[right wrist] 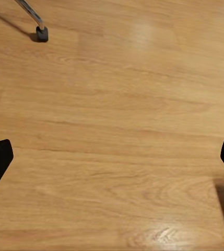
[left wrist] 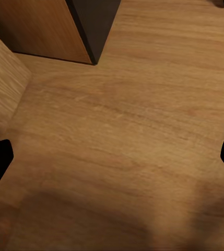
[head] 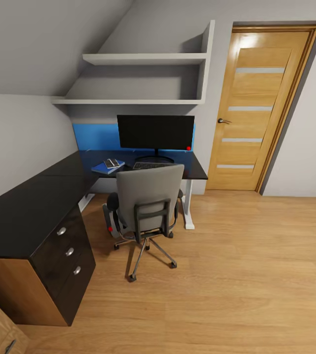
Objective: In the bedroom, organize the workspace by keeping the computer under the desk, ensuring the monitor is on the desk, placing the keyboard on the desk next to the monitor, placing the mouse on the desk next to the keyboard, moving the folder from the swivel chair onto the desk next to the mouse, stacking the notebook on top of the folder with the pen on top of the notebook, and positioning the swivel chair next to the desk.
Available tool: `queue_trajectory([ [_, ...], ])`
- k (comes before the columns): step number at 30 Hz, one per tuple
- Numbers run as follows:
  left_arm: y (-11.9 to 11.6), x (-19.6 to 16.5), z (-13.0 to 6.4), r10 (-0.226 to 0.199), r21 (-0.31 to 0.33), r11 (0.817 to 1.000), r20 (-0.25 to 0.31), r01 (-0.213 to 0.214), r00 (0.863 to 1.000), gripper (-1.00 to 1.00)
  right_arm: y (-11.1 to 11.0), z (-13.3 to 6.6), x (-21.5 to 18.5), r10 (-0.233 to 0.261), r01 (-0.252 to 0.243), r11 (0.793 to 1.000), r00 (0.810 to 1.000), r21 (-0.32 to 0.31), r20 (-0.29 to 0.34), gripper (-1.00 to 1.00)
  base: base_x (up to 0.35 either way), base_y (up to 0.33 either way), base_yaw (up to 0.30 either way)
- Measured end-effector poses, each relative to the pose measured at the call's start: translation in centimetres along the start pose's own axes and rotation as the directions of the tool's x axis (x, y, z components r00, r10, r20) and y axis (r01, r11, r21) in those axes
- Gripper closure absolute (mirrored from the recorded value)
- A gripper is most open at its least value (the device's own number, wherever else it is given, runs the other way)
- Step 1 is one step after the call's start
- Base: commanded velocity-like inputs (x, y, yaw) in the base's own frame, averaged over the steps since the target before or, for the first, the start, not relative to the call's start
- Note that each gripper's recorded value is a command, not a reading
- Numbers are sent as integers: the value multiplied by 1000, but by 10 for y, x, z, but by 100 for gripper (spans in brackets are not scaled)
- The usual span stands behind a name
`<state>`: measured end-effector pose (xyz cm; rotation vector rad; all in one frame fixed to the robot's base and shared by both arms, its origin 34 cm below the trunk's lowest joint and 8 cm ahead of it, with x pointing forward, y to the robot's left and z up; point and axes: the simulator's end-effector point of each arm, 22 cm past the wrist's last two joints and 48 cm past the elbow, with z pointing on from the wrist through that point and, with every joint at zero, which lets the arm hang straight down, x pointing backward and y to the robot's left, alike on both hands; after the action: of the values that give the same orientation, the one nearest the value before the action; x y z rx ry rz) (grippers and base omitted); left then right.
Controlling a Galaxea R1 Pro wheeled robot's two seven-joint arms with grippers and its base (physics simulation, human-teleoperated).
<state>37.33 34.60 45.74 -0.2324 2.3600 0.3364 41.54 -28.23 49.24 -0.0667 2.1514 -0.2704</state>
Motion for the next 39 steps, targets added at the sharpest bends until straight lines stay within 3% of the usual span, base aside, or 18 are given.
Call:
queue_trajectory([
  [8, 0, 7, 0, 6, -1, 1000, -29, -6, 1000, -100, 0, 0, 0, -1, 1, 1000, 1000, 0, -1, -100, 0, 0, 0],
  [15, -3, 26, -2, 29, 10, 1000, -119, -28, 992, -100, 0, 0, 0, -1, 1, 1000, 1000, 0, -1, -100, 0, 0, 0],
  [35, -25, 33, -7, 25, 40, 999, -143, -19, 989, -100, 0, 0, 0, -1, 1, 1000, 1000, 0, -1, -100, 0, 0, 0],
  [39, -46, 36, -13, 11, 63, 998, -150, -2, 989, -100, 0, 0, 0, -1, 1, 1000, 1000, 0, -1, -100, 0, 0, 0],
])
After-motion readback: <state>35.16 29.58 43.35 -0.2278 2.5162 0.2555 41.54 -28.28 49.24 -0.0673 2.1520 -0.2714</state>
